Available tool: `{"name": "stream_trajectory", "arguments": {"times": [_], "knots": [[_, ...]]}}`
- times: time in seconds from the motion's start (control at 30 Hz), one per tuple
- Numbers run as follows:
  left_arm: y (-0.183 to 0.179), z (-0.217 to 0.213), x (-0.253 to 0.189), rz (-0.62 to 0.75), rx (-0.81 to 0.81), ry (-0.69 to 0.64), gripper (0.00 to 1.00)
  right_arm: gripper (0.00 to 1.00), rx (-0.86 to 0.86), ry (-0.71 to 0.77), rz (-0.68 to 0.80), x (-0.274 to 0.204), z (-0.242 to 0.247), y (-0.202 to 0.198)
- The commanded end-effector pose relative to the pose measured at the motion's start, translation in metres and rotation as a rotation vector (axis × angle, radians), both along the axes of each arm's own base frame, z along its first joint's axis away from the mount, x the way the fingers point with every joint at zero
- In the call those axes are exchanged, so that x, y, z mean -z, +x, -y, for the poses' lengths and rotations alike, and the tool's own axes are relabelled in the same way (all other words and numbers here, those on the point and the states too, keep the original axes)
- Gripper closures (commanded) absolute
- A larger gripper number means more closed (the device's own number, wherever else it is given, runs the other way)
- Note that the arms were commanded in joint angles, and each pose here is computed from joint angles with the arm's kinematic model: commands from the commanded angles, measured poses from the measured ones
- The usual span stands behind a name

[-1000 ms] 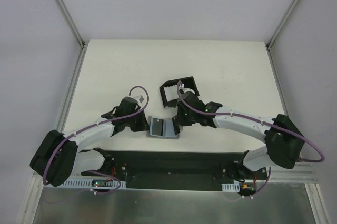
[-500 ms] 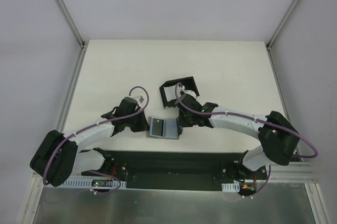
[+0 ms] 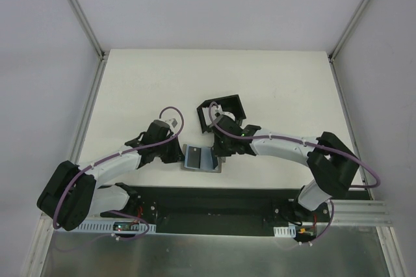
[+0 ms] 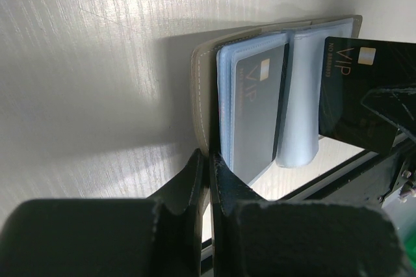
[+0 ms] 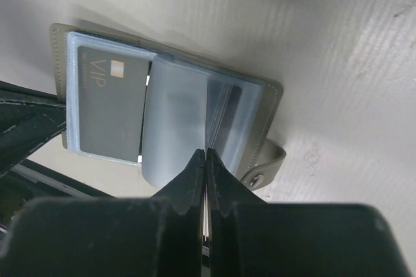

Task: Put the credit cards into the card holder
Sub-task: Turn over the card slot in the card holder.

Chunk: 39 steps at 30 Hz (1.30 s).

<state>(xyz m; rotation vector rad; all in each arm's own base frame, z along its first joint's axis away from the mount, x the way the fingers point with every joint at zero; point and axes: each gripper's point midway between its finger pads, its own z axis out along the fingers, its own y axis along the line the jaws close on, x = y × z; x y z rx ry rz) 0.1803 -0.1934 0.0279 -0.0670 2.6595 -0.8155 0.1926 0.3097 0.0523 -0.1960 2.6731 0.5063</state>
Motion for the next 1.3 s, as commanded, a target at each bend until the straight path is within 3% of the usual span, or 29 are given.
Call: {"name": "stream_trajectory", "arguments": {"times": [0.0,0.47,0.67,0.9,1.27], "knots": [[-0.002,-0.001,-0.001,-0.001,0.016,-0.009,1.00,1.00,-0.028,0.054,-0.011,-0.009,-0.024,0.000],[-0.003,-0.001,0.000,-0.001,0.020,-0.007,1.00,1.00,-0.108,0.096,-0.043,-0.019,-0.056,-0.004],[-0.004,-0.004,0.002,-0.004,0.004,-0.003,1.00,1.00,-0.032,0.035,0.043,-0.035,-0.024,0.009],[-0.005,-0.004,-0.001,0.001,-0.020,-0.016,1.00,1.00,0.057,-0.022,0.026,-0.029,0.013,0.001],[-0.009,-0.005,0.002,-0.009,-0.038,-0.033,1.00,1.00,0.081,-0.046,-0.018,-0.011,0.013,-0.002]]}}
